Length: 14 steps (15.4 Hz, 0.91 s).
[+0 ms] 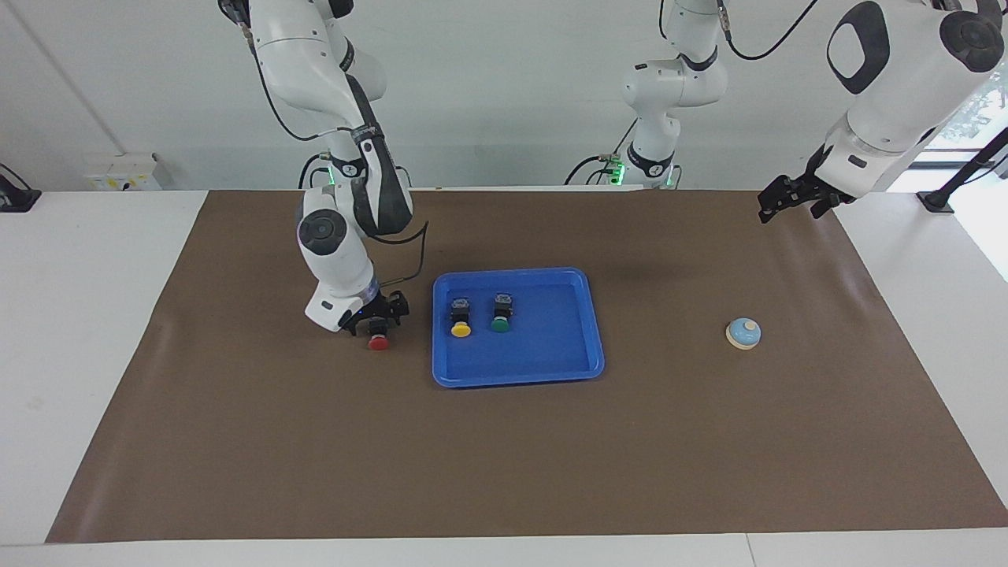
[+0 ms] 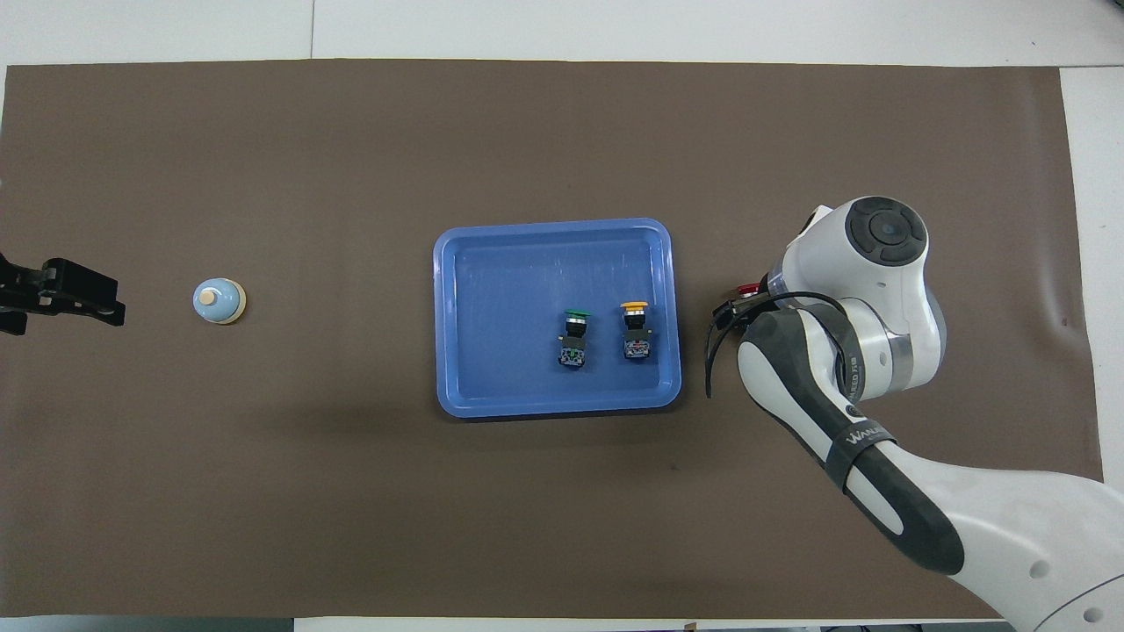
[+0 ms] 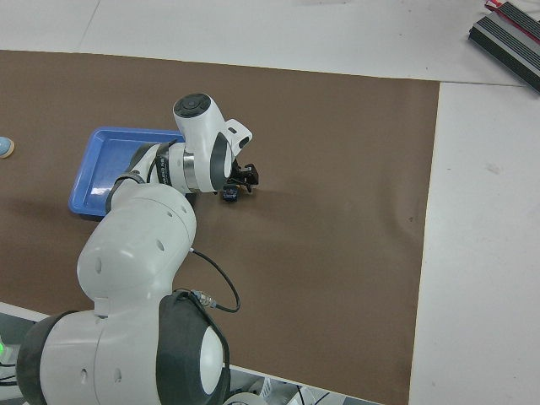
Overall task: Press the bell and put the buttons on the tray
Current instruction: 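Move the right gripper to the red button and grasp it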
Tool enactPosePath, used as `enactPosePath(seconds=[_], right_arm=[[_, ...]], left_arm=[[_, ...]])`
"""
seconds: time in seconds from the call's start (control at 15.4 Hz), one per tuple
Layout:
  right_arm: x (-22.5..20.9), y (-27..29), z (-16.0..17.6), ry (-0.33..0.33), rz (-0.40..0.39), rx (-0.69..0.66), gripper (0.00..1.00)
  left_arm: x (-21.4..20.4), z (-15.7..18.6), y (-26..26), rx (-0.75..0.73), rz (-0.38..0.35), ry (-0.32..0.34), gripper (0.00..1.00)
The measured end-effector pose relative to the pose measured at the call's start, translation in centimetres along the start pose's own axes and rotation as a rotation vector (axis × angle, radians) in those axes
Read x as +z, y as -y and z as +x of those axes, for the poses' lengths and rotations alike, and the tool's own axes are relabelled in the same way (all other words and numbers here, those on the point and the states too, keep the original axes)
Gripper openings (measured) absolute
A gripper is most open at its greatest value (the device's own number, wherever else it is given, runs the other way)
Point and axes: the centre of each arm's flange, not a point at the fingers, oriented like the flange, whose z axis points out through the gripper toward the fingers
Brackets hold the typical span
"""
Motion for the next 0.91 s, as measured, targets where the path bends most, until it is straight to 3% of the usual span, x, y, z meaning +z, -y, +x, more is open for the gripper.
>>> enactPosePath(seconds=[0.06, 0.19, 0.26, 0.39, 0.45, 0.65, 0.91], right_arm=[[0.1, -0.1, -0.1, 0.003, 0.0, 0.003, 0.8], [0.1, 0.0, -0.2, 0.004, 0.006, 0.008, 0.79], [0.0, 0.0, -0.2, 0.001, 0.018, 0.018, 0.72], [-0.6, 0.4, -0.2, -0.006, 0.049, 0.041, 0.47], [-0.8, 0.6, -0.2, -0.008, 0.059, 0.048, 0.41], [-3.0, 2.3, 0.7, -0.024, 0.064, 0.054, 0.41], [-9.3, 8.7, 2.8, -0.06, 0.072, 0.069, 0.41]], left_arm=[[0.0, 0.0, 0.0, 0.0, 0.0, 0.0, 1.0], [0.0, 0.0, 0.0, 0.0, 0.0, 0.0, 1.0], [0.0, 0.0, 0.0, 0.0, 0.0, 0.0, 1.0], [0.0, 0.0, 0.0, 0.0, 0.0, 0.0, 1.0], [0.0, 0.0, 0.0, 0.0, 0.0, 0.0, 1.0], [0.0, 0.0, 0.0, 0.0, 0.0, 0.0, 1.0], [0.0, 0.0, 0.0, 0.0, 0.0, 0.0, 1.0]])
